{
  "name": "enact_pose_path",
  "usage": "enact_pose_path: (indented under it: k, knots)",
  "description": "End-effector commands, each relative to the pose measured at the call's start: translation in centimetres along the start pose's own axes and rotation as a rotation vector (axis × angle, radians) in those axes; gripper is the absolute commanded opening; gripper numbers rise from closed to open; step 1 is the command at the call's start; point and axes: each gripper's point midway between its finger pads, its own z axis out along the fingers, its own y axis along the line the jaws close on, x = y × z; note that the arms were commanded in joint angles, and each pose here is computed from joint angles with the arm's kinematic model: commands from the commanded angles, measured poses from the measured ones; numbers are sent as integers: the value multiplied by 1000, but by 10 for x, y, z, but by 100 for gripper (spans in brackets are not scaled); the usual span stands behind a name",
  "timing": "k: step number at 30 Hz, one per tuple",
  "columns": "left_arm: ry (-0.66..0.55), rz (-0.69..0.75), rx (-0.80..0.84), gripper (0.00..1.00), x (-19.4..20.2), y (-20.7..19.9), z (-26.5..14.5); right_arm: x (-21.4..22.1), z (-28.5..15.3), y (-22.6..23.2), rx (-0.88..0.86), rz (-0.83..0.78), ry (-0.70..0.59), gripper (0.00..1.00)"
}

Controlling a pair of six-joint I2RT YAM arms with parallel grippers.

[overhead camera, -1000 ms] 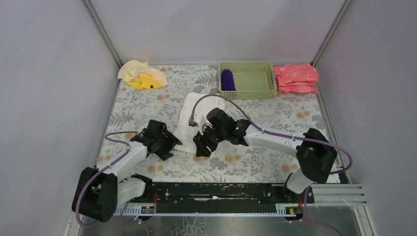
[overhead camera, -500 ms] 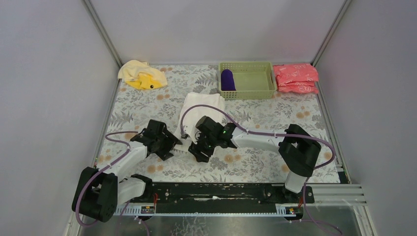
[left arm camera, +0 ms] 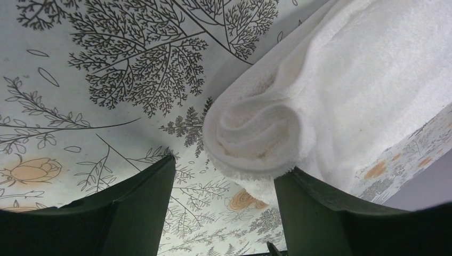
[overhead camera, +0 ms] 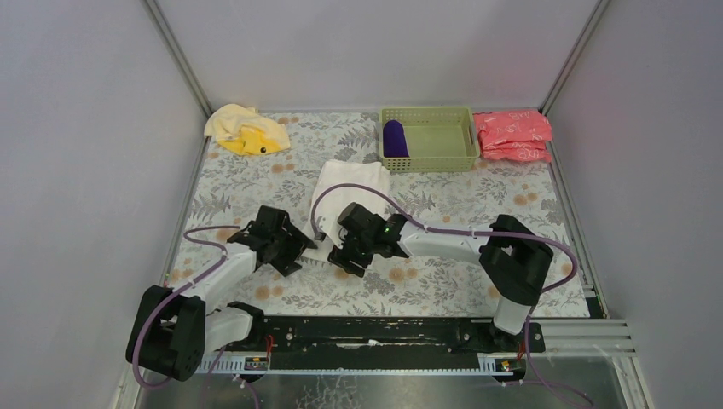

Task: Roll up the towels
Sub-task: Roll the towel at the center of the board.

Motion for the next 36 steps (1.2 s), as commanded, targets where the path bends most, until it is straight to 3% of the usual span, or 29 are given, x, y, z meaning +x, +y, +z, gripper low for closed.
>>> enact_pose_path:
  k: [1,17,20,24,29,33,36]
  knots:
    - [-38,21,-106,68,-7,27,10,8,10,-17,101,-56,50,68]
    - [-46,44,-162,68,-16,30,24,85,27,-51,359,-189,340,71]
    - [-52,43,-171,68,-20,30,27,95,29,-54,373,-196,384,62]
    - [-54,50,-186,69,-25,30,30,106,33,-49,347,-183,430,42]
    - [-46,53,-169,71,-26,23,23,93,37,-9,122,-106,378,12]
    - [-91,65,-158,76,-34,19,4,61,36,36,-127,-15,270,0]
    - [-124,77,-144,80,-39,14,-12,37,35,58,-283,82,208,0]
